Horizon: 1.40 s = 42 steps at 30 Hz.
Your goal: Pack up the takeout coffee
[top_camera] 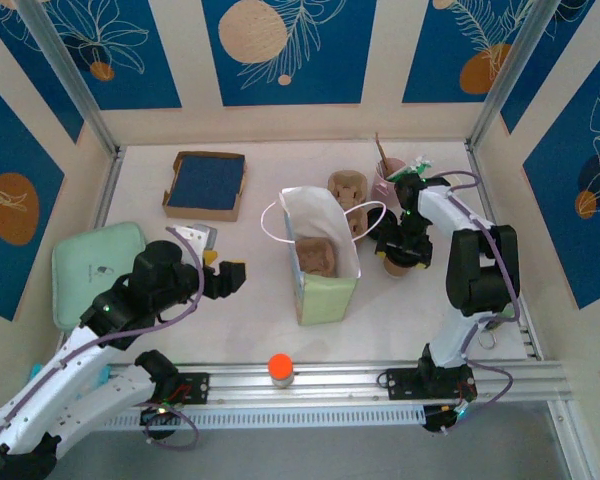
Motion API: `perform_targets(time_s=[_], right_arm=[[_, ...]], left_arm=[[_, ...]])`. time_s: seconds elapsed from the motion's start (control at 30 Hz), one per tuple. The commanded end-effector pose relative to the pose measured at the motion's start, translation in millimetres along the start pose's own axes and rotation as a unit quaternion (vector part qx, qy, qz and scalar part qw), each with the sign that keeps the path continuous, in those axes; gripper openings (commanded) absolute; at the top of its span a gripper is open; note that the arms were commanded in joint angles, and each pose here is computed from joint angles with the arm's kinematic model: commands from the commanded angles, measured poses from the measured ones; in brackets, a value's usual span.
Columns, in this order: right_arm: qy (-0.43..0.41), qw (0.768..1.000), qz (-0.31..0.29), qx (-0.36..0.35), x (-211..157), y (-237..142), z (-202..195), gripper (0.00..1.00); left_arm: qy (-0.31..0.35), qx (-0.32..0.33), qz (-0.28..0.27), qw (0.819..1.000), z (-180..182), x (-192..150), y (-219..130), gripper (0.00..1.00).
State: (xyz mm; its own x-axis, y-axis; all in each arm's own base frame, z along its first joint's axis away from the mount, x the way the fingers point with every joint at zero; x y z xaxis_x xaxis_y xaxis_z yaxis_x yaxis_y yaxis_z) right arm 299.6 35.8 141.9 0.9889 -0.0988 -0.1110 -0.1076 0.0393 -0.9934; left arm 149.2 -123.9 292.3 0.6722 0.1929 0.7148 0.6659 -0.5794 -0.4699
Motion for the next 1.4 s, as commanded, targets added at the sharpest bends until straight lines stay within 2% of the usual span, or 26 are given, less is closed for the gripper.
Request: perform_targets(time_s=[0.0, 0.2, 0.37, 0.4, 0.7, 0.9, 1.1, 1.37], right_arm=[[0.035, 0.999, 0.014, -0.007, -2.0, 8.4, -5.5, 0.65], [0.069, 0.997, 0.014, -0.009, -0.4, 12.5, -11.3, 0.72], [0.082, 0.997, 0.002, -0.006, -0.6, 4.9, -12.1, 0.88], [0.084, 0.996, -0.002, -0.007, -0.4, 2.5, -12.8, 0.99], [0.088, 0.996, -0.022, -0.003, -2.9, -10.8, -16.6, 0.99], [-0.009, 0.996, -0.043, -0.072, 1.1, -26.1, -8.9, 0.99], [-0.055, 0.995, -0.033, -0.071, 6.1, -20.6, 0.0, 0.99], [-0.074, 0.995, -0.023, -0.059, 5.4, -5.2, 2.0, 0.99]], left_arm=[[-0.005, -0.005, -0.006, 1.0, -2.3, 3.2, -2.4, 0.82], [-0.005, -0.005, -0.004, 1.0, -2.1, 2.8, 0.0, 0.82], [-0.002, -0.004, -0.004, 1.0, -2.1, 3.1, 0.1, 0.82], [-0.002, -0.003, -0.005, 1.0, -2.1, 3.6, -0.2, 0.82], [0.0, 0.0, -0.004, 1.0, -1.2, 2.9, -1.2, 0.82], [0.001, 0.004, -0.005, 1.0, -0.3, 2.5, -4.3, 0.82], [0.0, 0.005, -0.005, 1.0, 0.1, 2.4, -5.3, 0.82], [0.001, 0.01, -0.005, 1.0, 1.8, 0.8, -8.1, 0.82]])
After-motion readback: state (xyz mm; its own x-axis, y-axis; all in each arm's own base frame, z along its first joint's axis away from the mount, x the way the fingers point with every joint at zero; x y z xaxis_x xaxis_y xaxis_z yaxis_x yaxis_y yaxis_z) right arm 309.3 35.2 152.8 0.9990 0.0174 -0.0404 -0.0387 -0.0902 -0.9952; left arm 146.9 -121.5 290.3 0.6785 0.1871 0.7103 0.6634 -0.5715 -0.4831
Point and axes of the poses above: each hand's point on the last joint's axis, 136 mm out from that joint toward the fingers, its own y axis out along the fingers, its own z axis along the line the jaws close on, x = y × z, the point moved 8 cm from there along -y, back along the fingers, and after that the axes turned 14 degrees about -y, right-handed, at the moved point
